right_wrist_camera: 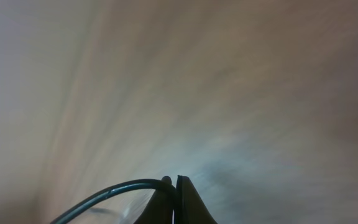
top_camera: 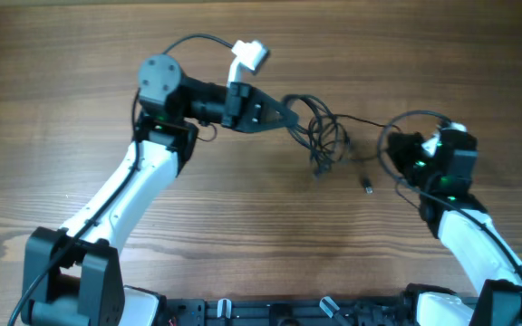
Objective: Untangle cables
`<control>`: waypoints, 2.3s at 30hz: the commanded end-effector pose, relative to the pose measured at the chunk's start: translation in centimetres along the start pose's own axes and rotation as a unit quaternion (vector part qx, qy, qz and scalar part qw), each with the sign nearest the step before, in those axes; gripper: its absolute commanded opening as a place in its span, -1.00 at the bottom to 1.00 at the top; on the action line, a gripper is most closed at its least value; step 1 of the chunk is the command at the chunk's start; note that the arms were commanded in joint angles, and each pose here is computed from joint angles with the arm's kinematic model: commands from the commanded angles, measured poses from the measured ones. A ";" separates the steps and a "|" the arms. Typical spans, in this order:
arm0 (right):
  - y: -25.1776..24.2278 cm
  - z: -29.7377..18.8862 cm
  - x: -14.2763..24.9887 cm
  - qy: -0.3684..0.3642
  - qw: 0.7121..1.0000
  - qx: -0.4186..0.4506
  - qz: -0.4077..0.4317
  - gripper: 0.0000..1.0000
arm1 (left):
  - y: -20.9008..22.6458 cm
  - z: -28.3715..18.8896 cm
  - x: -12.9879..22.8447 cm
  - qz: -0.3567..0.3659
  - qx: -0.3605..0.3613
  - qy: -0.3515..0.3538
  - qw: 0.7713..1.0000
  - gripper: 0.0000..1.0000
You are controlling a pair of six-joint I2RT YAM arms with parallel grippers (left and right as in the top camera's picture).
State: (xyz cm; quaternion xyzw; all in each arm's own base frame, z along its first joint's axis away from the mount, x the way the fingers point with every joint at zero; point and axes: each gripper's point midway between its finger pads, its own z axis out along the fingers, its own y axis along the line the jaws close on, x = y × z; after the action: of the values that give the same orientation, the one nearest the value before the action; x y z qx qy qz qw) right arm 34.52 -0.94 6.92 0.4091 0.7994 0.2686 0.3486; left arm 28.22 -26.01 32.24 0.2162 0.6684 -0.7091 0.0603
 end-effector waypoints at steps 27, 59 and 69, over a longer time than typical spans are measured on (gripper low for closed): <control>-4.0 -4.4 -7.6 -0.043 0.995 -0.071 -0.052 -0.91 | 1.2 -19.9 -6.0 0.057 -0.119 -0.269 0.954 -0.92; 13.1 -4.9 -1.1 0.104 0.940 -0.278 -0.167 0.34 | 24.0 -9.7 3.1 -0.240 -0.391 -0.176 0.871 1.00; 8.0 -2.2 1.8 0.139 0.981 -0.059 -0.122 0.99 | 25.1 -10.1 3.3 -0.231 -0.437 -0.181 0.850 1.00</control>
State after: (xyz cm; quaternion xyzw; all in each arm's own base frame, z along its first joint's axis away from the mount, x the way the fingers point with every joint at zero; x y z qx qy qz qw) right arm 35.48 6.15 15.09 0.1952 0.8345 0.4218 0.2959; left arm 36.40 -18.49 8.24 -0.1285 0.9088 -0.3870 0.0883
